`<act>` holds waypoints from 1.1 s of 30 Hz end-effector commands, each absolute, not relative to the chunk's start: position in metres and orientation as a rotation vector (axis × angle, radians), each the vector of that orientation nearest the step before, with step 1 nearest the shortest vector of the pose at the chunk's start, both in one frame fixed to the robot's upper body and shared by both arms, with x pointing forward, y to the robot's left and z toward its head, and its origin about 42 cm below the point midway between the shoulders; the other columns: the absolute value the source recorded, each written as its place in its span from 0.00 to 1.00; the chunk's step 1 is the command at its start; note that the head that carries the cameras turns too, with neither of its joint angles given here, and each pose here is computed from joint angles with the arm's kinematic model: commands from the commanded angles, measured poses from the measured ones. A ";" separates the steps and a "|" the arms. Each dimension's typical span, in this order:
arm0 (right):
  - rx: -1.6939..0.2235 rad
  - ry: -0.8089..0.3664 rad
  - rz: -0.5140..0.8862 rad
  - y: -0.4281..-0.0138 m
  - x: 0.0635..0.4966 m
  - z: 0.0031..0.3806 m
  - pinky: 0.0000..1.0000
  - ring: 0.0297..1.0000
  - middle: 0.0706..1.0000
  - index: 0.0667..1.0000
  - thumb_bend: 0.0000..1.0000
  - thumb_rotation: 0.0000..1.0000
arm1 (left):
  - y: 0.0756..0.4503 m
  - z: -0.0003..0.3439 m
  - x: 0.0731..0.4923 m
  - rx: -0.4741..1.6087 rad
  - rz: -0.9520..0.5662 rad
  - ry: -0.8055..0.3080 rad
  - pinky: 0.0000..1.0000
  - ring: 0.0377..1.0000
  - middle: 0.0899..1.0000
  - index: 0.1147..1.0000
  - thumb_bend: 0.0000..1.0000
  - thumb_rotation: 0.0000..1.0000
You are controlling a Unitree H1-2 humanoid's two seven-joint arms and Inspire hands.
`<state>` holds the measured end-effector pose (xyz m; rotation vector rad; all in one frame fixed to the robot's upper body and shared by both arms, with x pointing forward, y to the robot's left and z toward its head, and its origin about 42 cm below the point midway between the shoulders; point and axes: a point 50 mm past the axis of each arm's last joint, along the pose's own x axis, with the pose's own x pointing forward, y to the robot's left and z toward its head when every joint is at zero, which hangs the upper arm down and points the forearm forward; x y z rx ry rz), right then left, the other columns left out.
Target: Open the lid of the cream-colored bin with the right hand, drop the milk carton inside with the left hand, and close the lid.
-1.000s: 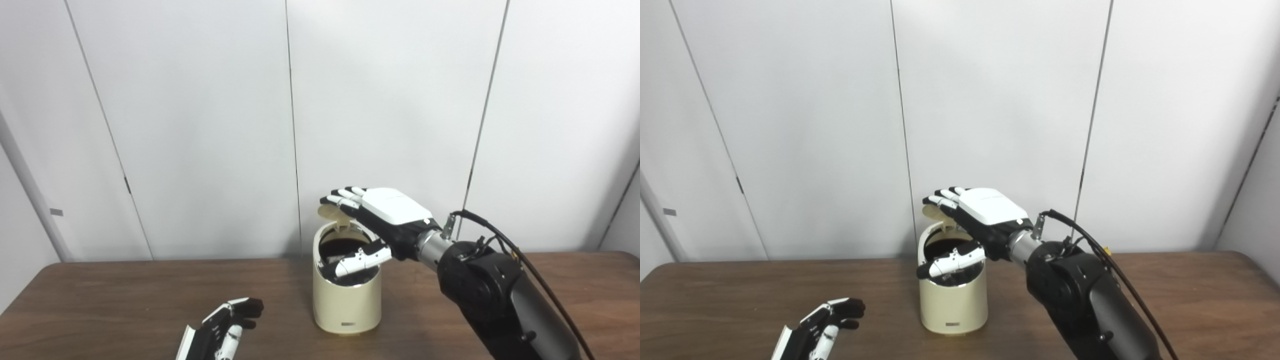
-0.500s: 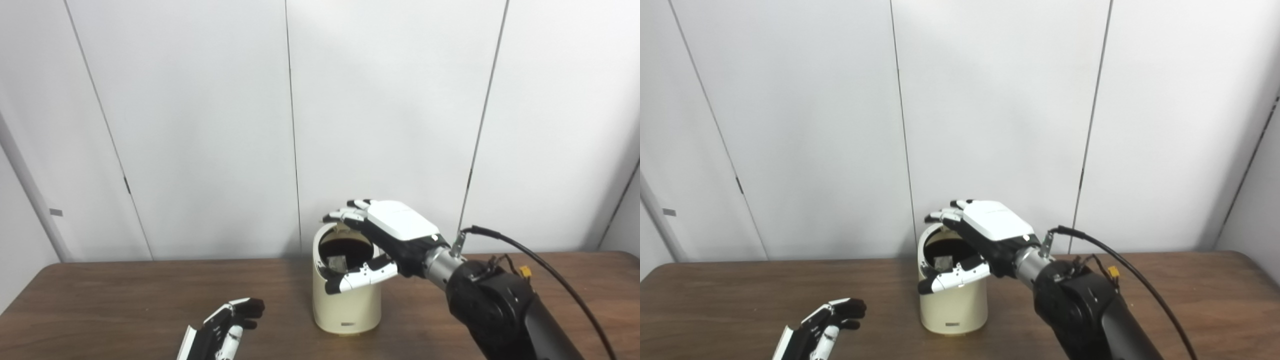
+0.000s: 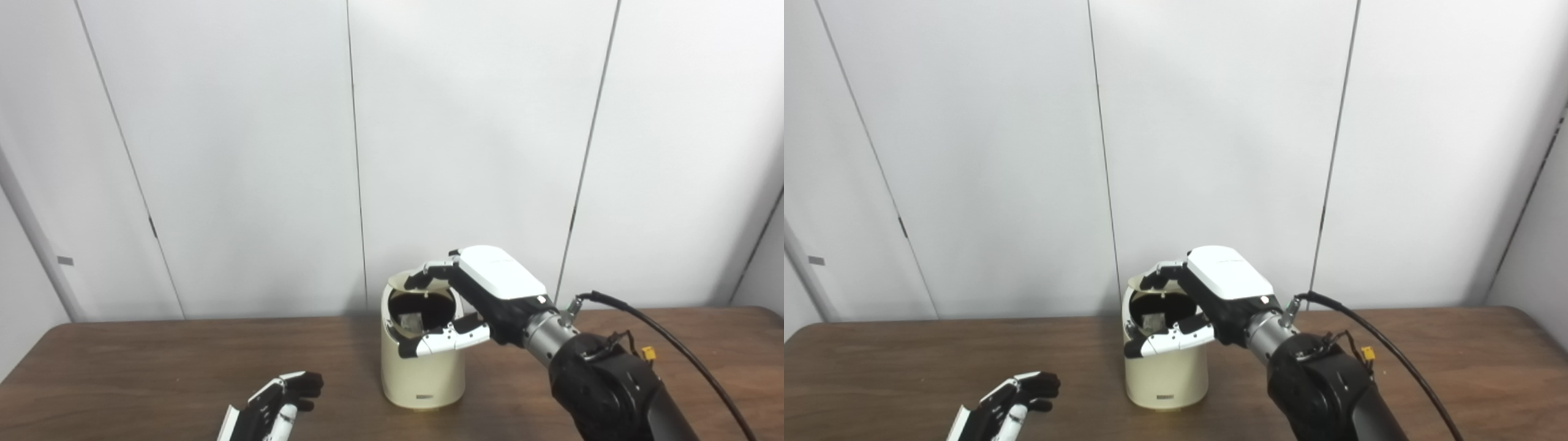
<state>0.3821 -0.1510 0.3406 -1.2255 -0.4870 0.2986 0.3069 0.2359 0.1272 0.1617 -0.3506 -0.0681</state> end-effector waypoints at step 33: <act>-1.193 -0.374 0.330 -0.173 0.368 0.307 0.90 0.87 0.77 0.76 0.74 0.71 | 0.234 0.142 0.278 0.156 -0.064 -0.337 0.65 0.69 0.67 0.65 0.21 0.70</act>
